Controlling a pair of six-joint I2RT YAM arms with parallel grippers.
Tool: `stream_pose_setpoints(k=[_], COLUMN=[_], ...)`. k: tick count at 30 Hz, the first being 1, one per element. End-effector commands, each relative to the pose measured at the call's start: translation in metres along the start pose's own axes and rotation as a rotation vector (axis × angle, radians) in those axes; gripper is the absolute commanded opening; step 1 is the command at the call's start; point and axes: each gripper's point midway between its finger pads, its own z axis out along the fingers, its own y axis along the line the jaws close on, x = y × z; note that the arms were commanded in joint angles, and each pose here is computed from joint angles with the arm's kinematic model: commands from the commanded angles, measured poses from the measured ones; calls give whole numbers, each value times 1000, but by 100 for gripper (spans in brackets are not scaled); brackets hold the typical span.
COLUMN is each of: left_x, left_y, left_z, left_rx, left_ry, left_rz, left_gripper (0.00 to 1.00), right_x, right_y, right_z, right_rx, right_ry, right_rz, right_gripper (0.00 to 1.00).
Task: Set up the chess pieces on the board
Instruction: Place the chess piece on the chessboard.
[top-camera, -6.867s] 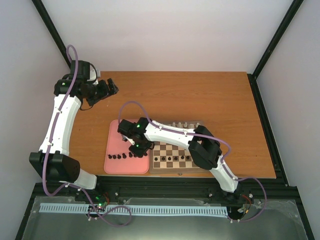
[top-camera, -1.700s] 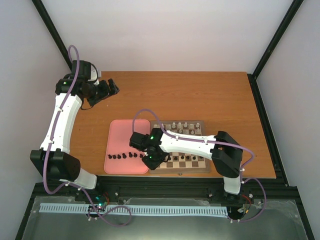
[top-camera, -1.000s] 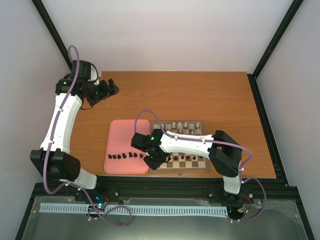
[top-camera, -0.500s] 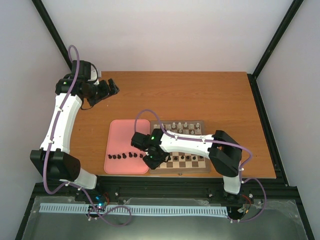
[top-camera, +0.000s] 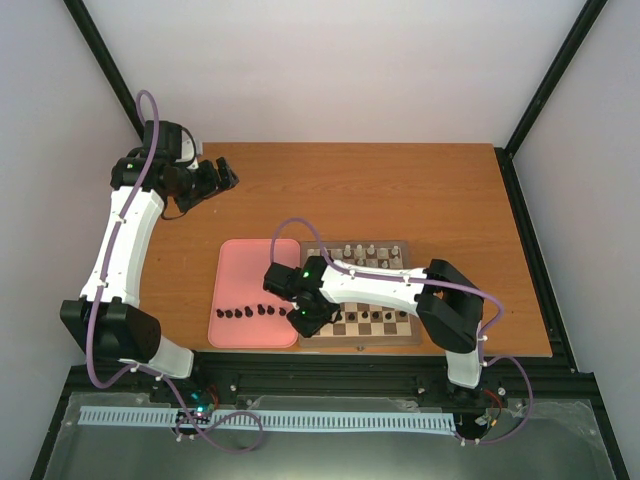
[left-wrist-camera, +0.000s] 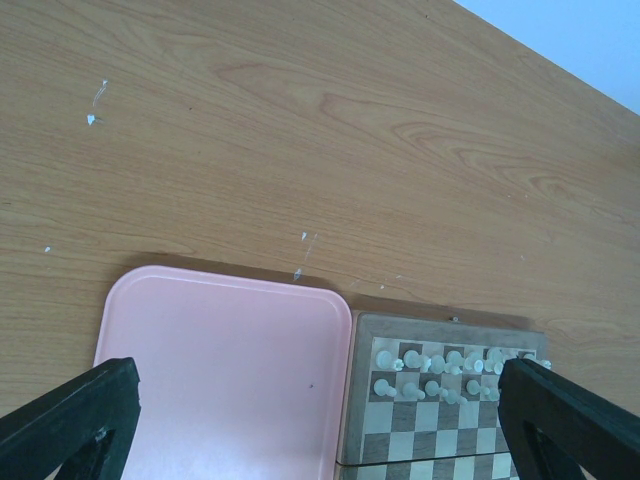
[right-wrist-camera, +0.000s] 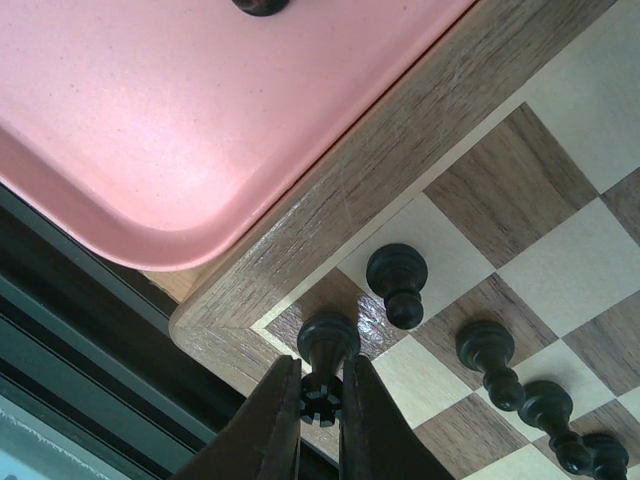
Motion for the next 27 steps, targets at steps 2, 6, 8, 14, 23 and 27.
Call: stream_pose_setpoints(k=[2,6,8,14,23,27], left_x=[-4,-3,-3,-3,-2,-3], left_y=[-5,-5,-5,-5,-5,-5], left_z=[-1,0,0,-1,-3,-4], left_rx=[17,16,15,16,15,16], left_ry=[-14,-13,-12,-13,-16,-21], left_rz=[14,18,16,17,19,19], left_gripper=[100,100,100,100,100,100], right_x=[4,6,6,7,5,3], right_y=[-3,-1,1,3,-2,-4], right_z=[6,7,7,6,4,3], right_rx=[2,-14,-25,-39,-14,-1], right_ry=[21,28,29,24,12,5], right_rz=[0,-8,-12,-15,-1,4], right_gripper=[11,13,13,14,20,20])
